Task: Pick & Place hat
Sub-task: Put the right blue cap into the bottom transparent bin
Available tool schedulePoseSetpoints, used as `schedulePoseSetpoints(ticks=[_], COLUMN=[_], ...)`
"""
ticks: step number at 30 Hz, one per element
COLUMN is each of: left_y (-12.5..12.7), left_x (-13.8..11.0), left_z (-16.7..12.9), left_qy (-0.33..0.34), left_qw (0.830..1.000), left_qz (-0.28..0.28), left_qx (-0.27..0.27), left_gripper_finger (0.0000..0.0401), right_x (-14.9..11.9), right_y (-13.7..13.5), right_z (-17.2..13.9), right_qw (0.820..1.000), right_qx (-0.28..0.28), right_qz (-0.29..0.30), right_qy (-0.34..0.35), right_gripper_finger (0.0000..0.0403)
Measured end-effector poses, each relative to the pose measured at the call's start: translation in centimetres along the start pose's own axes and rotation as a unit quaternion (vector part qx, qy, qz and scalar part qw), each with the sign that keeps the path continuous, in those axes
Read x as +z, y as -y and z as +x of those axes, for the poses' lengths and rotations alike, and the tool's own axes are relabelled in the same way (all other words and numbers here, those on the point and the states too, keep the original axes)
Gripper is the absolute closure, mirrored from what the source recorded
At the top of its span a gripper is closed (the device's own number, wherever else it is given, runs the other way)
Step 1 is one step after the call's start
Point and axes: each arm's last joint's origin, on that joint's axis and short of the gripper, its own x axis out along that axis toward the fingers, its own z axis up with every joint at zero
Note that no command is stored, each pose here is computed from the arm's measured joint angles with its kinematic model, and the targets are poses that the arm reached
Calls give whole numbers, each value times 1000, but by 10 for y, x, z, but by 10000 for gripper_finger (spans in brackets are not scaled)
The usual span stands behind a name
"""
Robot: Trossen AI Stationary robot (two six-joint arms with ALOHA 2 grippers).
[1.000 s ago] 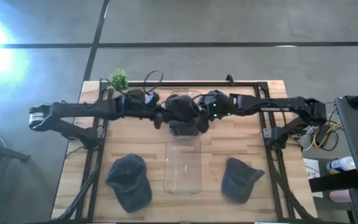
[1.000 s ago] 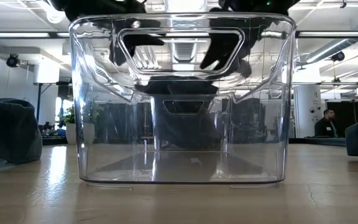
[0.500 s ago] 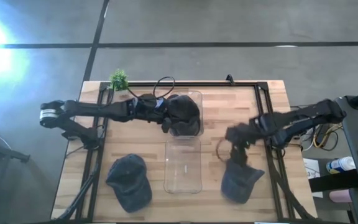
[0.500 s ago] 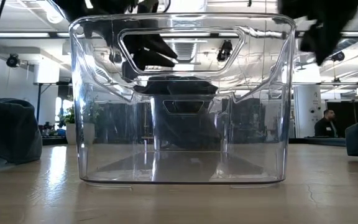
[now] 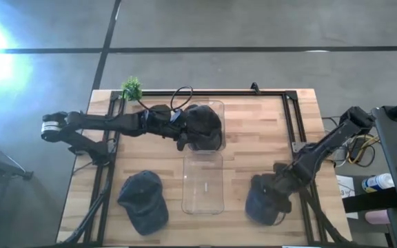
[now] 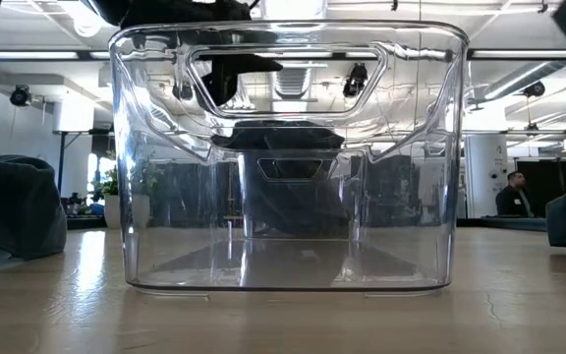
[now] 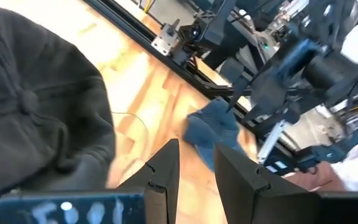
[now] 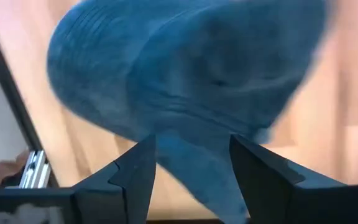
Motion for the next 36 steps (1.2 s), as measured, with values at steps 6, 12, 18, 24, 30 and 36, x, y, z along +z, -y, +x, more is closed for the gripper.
schedulePoseSetpoints(ticks=[6, 12, 18, 24, 30, 36], left_y=[11, 28, 49, 67, 76, 77], left_x=[-8, -20, -33, -39, -49, -59], left_z=[2, 5, 6, -3, -28, -56], left_qy=[-15, -16, -10, -26, -80, -134], left_qw=[999, 998, 999, 998, 996, 991], left_qz=[-39, -55, -50, -40, -29, -2], left_qx=[-18, -15, -15, -43, -30, 6], left_gripper_finger=[310, 310, 310, 310, 310, 310], right_x=[-1, -2, -1, 2, 12, 25], right_y=[-20, -29, -28, -30, -29, -24], right_z=[31, 44, 60, 69, 66, 57], right_qw=[999, 998, 997, 997, 1000, 998], right_qx=[32, 8, -13, -13, 15, 37], right_qz=[-25, -59, -71, -71, -22, 42], right_qy=[-17, -19, -33, -32, -17, 12], right_gripper_finger=[204, 204, 204, 208, 270, 382])
